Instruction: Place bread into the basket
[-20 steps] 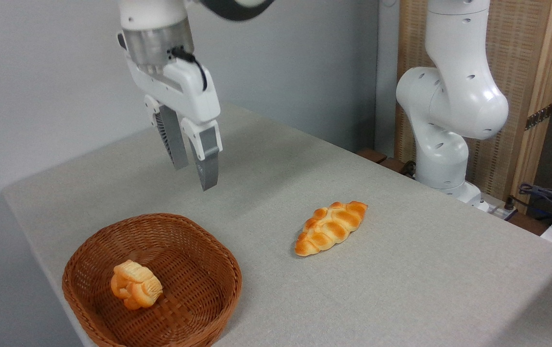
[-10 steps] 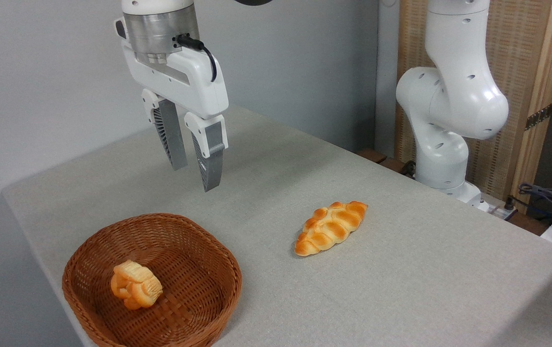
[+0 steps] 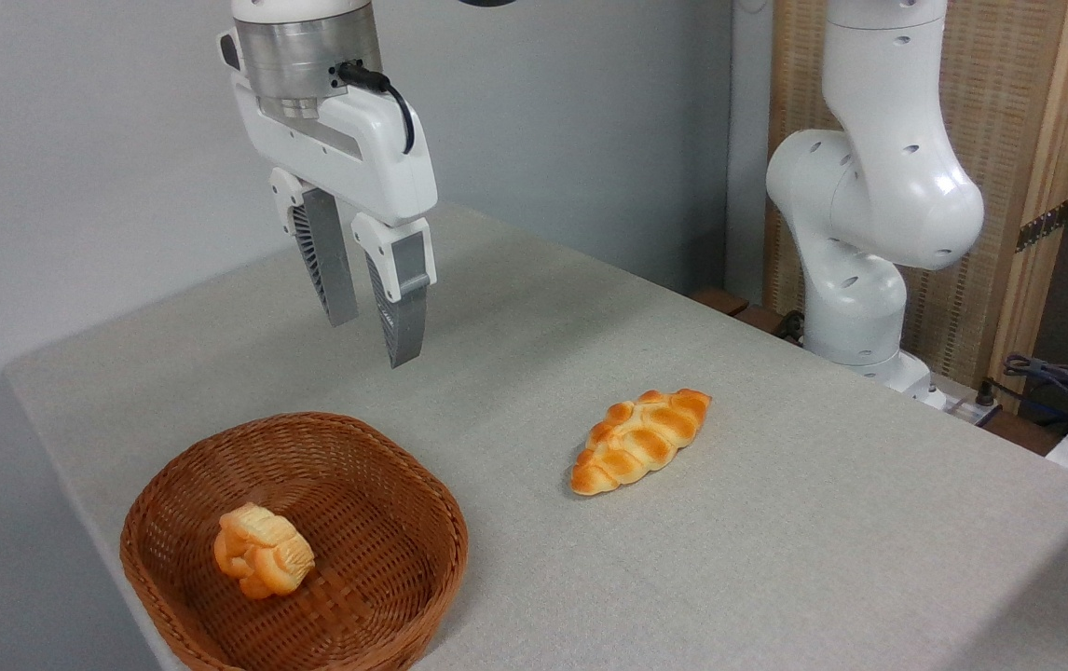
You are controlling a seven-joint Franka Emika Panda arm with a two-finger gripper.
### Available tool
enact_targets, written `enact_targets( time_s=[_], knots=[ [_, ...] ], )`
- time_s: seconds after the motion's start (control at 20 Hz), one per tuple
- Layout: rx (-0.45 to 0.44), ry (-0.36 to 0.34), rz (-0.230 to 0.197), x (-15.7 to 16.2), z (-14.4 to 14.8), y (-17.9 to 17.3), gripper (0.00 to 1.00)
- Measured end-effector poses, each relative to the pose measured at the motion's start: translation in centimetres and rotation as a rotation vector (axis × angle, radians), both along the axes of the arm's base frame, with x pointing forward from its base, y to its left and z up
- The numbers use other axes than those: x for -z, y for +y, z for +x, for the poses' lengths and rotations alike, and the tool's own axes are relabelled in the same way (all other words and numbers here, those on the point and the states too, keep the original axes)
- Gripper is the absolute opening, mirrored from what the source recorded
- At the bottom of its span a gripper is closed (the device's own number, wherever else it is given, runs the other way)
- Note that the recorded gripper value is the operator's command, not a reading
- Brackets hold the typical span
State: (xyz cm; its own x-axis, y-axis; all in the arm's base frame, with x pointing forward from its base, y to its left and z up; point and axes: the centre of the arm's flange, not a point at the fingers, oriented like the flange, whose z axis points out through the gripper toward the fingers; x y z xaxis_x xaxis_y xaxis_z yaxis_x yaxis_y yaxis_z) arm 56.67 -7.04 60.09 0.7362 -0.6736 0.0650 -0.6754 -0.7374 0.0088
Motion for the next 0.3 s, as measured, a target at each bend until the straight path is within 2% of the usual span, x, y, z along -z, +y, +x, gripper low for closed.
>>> enact_targets(
  time_s=[0.3],
  knots=[
    [-0.004,-0.001,0.000,-0.03,0.03,0.22,1.00]
  ],
)
